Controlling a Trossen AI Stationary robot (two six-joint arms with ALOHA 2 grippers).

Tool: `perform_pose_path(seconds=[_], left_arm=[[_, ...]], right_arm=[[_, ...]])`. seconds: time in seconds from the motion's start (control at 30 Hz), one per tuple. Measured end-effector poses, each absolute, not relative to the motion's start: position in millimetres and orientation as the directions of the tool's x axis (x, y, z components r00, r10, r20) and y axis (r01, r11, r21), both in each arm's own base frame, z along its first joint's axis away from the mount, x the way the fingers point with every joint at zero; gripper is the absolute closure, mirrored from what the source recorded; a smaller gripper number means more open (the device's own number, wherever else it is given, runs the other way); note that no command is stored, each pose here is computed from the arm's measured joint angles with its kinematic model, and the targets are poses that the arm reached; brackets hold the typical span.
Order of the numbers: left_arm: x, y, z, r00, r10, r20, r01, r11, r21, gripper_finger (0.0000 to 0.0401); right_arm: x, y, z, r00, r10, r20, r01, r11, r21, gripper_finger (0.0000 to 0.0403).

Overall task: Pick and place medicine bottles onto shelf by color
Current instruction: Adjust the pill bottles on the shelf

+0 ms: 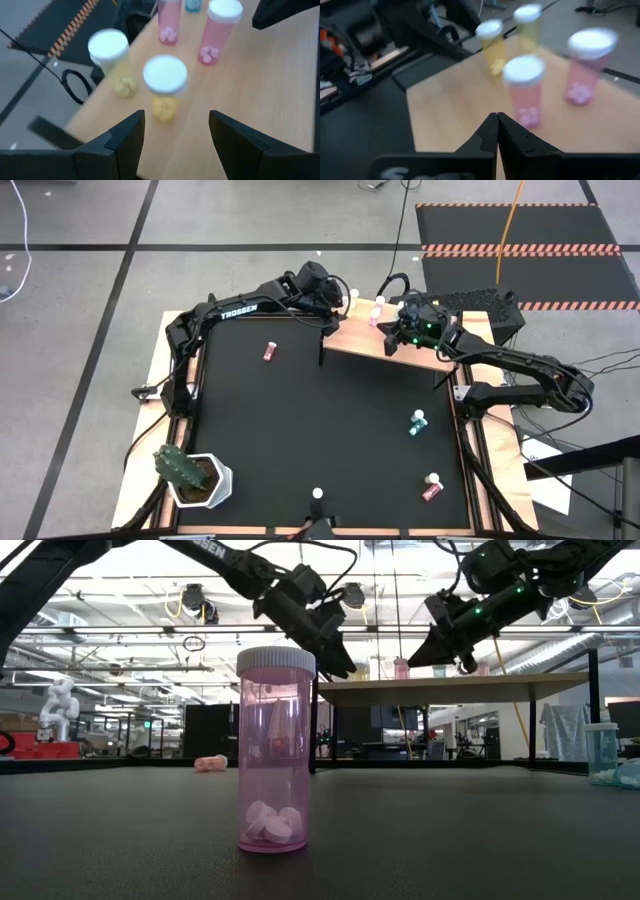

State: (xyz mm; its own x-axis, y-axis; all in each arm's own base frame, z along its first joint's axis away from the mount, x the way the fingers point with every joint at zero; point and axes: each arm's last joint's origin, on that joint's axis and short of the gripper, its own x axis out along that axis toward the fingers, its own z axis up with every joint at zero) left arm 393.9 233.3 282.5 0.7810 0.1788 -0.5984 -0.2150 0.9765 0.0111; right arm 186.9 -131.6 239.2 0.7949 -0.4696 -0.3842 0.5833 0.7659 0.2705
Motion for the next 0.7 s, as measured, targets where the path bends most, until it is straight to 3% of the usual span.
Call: perform_pose_path(seconds=[0.43,0.7], left_arm=[[362,218,347,0.811,0.291,-0.507,-0.265,0.956,0.126,0.0178],[355,215,355,0.806,0.313,-0.503,-0.283,0.949,0.137,0.0178]], right_arm=[[210,-130,220,0.782,-0.462,-0.418,0.577,0.790,0.206,0.0401],[213,-136,217,0.739,-0.536,-0.408,0.636,0.755,0.160,0.0401]])
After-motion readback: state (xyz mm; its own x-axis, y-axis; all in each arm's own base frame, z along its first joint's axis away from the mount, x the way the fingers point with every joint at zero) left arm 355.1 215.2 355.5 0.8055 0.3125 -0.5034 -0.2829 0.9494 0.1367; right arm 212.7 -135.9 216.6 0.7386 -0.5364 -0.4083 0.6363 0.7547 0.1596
